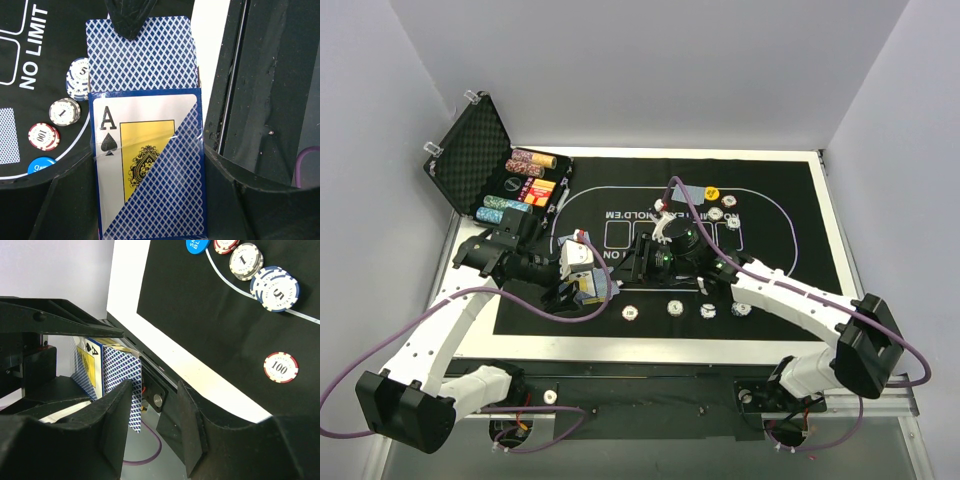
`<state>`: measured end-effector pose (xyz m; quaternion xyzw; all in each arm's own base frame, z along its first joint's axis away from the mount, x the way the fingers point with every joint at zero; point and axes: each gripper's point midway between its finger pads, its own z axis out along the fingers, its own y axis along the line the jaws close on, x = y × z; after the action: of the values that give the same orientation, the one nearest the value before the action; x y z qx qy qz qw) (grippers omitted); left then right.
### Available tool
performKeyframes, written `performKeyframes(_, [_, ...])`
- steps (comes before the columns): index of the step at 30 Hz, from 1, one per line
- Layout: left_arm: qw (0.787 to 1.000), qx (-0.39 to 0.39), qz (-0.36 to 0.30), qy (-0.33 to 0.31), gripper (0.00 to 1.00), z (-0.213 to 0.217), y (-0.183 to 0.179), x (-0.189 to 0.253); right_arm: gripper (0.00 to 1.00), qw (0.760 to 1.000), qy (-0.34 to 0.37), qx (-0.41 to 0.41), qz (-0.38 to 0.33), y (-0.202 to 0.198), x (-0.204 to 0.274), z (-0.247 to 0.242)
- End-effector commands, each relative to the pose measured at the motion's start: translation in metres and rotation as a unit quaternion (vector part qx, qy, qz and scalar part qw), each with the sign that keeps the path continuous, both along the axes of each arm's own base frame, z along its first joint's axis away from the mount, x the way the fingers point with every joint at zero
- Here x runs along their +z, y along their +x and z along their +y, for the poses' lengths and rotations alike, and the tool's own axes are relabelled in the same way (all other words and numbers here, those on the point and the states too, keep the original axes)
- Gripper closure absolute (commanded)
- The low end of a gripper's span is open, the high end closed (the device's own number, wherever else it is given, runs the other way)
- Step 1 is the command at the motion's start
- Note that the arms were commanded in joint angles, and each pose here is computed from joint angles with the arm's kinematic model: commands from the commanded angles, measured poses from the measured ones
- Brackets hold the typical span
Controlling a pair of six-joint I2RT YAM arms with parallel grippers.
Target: Distribute texas hold em gaming equipment
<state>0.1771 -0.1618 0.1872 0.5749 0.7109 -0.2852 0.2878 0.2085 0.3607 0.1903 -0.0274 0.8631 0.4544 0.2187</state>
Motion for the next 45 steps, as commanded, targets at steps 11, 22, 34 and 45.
performKeyframes(11, [0.999, -0.01, -0.03, -0.038, 1.0, -0.009, 0.003, 0.021, 0.51, 0.998, 0.038, -0.001, -0.045, -0.003, 0.042, -0.003])
performKeyframes(22, [0.999, -0.009, -0.032, -0.041, 1.0, -0.01, 0.003, 0.025, 0.5, 0.999, -0.015, 0.02, -0.021, -0.007, 0.009, 0.011])
performKeyframes(34, [0.998, -0.009, -0.034, -0.045, 1.0, -0.011, 0.005, 0.026, 0.59, 1.0, 0.001, -0.012, -0.006, -0.001, 0.005, -0.009])
performKeyframes(45, [0.998, -0.009, -0.032, -0.045, 1.0, -0.012, 0.006, 0.027, 0.6, 1.0, 0.008, -0.023, -0.009, 0.0, 0.009, -0.018])
